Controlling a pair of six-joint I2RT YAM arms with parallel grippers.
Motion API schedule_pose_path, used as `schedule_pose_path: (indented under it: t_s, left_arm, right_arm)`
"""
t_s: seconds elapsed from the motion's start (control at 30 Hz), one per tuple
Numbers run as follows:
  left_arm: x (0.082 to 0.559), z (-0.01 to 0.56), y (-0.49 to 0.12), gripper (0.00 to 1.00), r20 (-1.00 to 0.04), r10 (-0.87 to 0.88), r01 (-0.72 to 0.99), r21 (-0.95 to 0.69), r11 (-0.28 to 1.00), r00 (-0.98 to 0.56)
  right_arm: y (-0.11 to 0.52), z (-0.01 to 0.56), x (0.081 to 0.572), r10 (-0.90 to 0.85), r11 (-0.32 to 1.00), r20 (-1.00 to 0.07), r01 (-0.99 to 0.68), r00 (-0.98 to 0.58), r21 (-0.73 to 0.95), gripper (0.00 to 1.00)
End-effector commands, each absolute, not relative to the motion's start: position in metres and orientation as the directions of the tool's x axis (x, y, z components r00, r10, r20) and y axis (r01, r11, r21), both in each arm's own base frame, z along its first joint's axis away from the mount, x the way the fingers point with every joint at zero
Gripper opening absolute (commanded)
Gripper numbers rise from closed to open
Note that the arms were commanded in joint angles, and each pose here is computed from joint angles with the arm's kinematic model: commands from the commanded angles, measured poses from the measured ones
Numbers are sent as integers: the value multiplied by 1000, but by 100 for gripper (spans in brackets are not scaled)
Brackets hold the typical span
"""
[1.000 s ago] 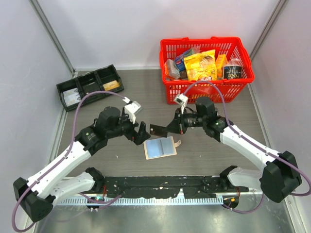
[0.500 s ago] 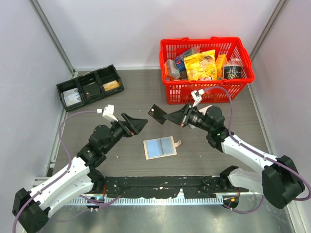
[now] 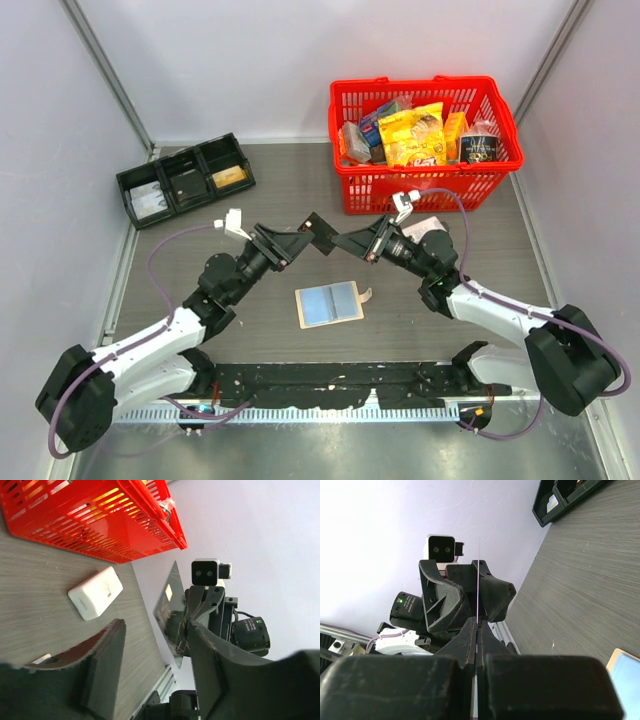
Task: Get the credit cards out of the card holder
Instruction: Place the credit card in the storage box.
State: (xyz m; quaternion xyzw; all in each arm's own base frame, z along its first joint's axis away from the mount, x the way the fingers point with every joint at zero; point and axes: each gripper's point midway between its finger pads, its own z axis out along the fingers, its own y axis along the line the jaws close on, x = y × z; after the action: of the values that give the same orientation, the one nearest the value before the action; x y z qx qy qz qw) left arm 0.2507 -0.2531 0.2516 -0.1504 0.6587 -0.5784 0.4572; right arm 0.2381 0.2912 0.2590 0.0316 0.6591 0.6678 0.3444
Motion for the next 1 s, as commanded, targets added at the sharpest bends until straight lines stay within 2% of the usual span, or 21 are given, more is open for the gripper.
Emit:
schedule_pose_path:
  t_s: [0.0,0.13,0.23,0.3,0.33,0.4,0.5,0.53,0.6,0.67,0.8,0.97]
  left_arm:
    - [249,288,-258,50,-394,-762,417,-891,180,-514]
    - [249,285,-262,33,-381,-759,410,-897,165,-528]
    - [248,286,-262,11,-367,-764,413,-899,145,-531]
    - [248,285,-261,0,-352,-773,408,-903,132,-528]
    - [249,285,-259,0,-346,-779,406,-905,129,-523]
    - [251,282,-255,0,-327,-796,391,-912,125,-510]
    - [256,274,-244,0,-310,-826,361,-922,140,-470]
    - [259,270,-240,0,-308,-834,350,-925,150,-457]
    - [265,263,-228,0,-308,-852,326,-929,174,-424]
    - [273,259,-213,0,-300,-875,298,-935,190,-381]
    - [294,249,-163,0,-278,-927,224,-949,224,-252]
    - [318,228,-90,0,-256,-965,60,-966,252,-61]
  right_arm:
    - [293,279,237,530,46,-416,-464,-739,884,1]
    - [296,276,235,521,40,-413,-462,-747,886,1]
    - [298,275,235,519,32,-406,-457,-752,889,1]
    - [298,272,236,521,34,-402,-452,-753,891,1]
    - [298,270,236,519,39,-403,-450,-754,892,2]
    - [296,268,237,526,47,-402,-446,-749,894,12]
    - [292,261,242,543,83,-405,-432,-736,898,48]
    - [290,258,243,544,103,-408,-425,-733,899,54]
    - [285,251,248,545,163,-445,-430,-711,888,75]
    - [279,248,250,540,214,-477,-435,-693,875,81]
    - [262,244,256,558,315,-525,-421,-643,850,82]
    - [245,238,253,558,374,-592,-461,-581,805,82]
